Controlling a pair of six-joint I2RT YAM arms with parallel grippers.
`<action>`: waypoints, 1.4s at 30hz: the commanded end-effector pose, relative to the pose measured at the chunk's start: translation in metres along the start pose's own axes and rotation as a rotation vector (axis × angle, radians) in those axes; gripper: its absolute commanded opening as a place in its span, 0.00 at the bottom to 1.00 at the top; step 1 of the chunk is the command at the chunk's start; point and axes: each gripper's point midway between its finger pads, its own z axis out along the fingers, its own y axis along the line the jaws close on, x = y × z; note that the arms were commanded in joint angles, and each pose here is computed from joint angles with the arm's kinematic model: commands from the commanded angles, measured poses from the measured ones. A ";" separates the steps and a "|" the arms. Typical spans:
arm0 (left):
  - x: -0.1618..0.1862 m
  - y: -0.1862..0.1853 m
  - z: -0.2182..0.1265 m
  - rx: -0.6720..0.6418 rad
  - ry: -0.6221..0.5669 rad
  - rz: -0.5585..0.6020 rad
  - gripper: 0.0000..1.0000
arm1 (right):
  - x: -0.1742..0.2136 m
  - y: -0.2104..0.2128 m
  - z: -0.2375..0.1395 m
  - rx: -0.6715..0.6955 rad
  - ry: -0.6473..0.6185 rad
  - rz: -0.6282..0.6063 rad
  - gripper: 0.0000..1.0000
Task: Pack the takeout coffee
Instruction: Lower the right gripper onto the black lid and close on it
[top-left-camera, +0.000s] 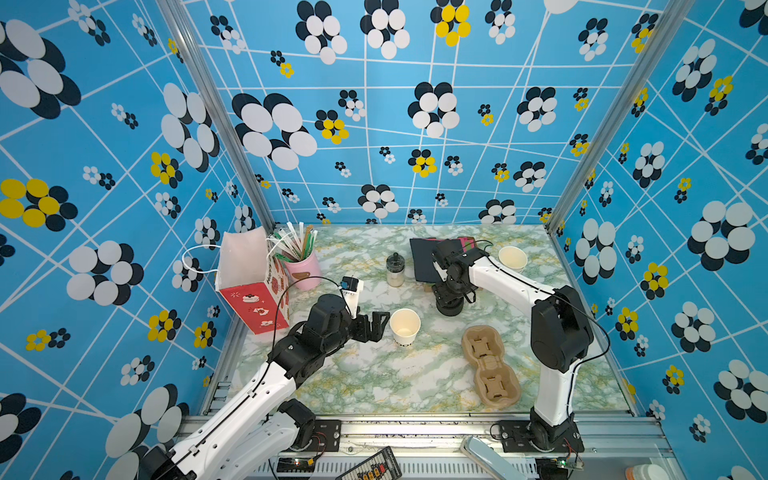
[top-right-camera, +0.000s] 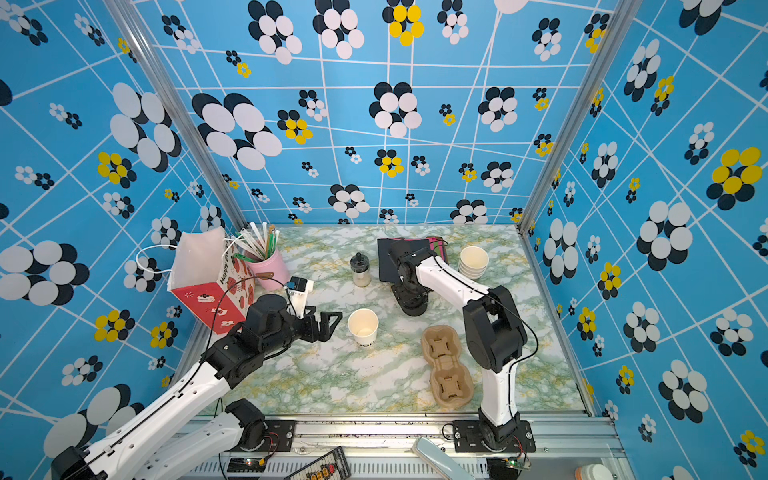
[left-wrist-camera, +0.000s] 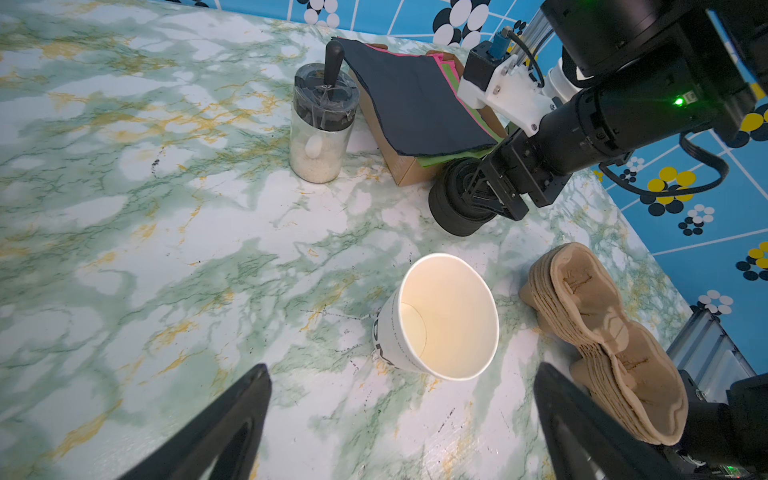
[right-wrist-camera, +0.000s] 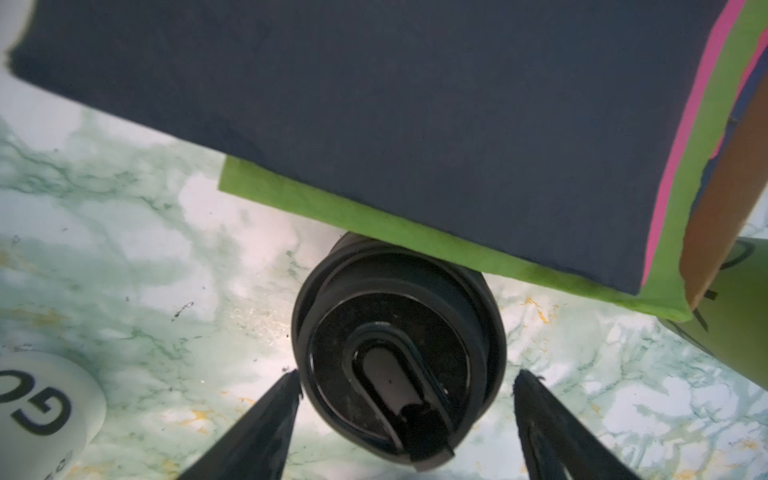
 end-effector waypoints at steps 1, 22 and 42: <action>0.002 0.001 0.000 -0.002 -0.005 0.013 1.00 | -0.011 -0.006 -0.028 -0.013 -0.061 0.020 0.86; 0.003 0.002 0.001 -0.004 -0.004 -0.001 1.00 | -0.004 0.007 0.001 0.061 0.027 -0.059 0.83; 0.006 0.004 0.002 -0.007 -0.001 -0.002 1.00 | 0.007 0.009 0.019 0.129 0.094 -0.117 0.78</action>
